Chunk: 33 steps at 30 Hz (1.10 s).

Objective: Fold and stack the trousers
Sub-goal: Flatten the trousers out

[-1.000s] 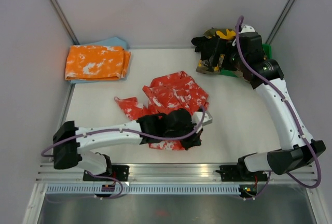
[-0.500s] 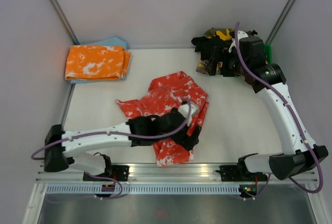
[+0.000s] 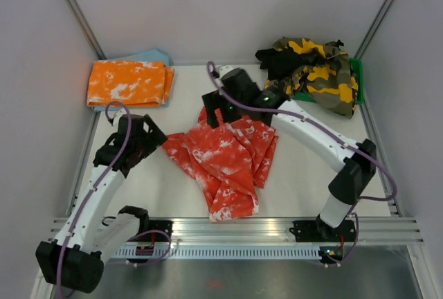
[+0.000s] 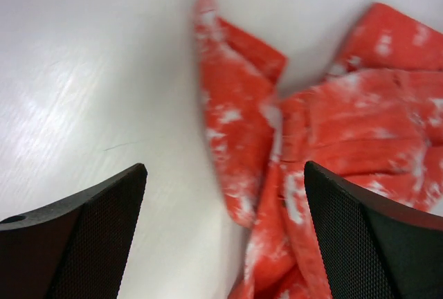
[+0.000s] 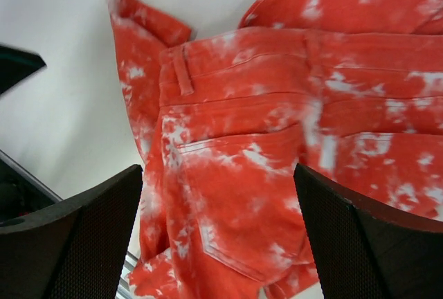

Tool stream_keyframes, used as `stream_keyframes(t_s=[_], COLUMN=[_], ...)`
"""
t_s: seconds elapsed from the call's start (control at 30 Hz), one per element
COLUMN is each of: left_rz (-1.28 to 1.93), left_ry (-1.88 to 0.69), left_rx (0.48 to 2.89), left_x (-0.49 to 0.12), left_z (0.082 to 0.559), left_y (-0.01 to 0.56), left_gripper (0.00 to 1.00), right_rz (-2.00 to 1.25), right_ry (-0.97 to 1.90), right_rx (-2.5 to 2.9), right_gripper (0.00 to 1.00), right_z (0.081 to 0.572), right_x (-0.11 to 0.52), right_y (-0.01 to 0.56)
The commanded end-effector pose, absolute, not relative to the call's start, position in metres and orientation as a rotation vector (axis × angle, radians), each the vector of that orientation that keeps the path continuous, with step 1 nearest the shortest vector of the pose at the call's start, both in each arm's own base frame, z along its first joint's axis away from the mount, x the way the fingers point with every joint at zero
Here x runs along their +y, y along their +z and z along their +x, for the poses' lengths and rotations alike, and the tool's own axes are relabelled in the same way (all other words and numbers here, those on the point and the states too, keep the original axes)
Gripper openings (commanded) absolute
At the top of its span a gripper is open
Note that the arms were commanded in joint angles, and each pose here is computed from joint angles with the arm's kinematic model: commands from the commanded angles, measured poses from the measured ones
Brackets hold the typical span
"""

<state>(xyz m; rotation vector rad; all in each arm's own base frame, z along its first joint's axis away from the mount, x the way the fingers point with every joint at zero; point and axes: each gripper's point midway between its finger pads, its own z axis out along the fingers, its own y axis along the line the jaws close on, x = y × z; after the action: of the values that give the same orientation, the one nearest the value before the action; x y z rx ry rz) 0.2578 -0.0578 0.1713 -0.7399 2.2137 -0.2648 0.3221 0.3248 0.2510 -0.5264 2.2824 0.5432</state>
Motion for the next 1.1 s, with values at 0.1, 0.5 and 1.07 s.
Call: stream_keyframes(t_s=[0.1,0.5,1.07], left_rz=[-1.056,-1.119,-1.087], left_ry=[-0.294,-0.324,-0.33], left_rx=[2.21,2.179,2.206], left_x=[-0.01,0.001,-0.002], left_z=[0.235,0.23,0.225], left_y=[0.139,0.126,0.107], left_gripper=[0.97,0.93,0.89], right_rz=[-0.653,-0.645,-0.558], right_ry=[0.415,0.191,0.27], right_rx=[2.256,2.219,2.25], right_gripper=[0.88,0.83,0.79], right_z=[0.295,0.296,0.34], right_x=[0.405,0.451,0.47], right_y=[0.209,0.126,0.093])
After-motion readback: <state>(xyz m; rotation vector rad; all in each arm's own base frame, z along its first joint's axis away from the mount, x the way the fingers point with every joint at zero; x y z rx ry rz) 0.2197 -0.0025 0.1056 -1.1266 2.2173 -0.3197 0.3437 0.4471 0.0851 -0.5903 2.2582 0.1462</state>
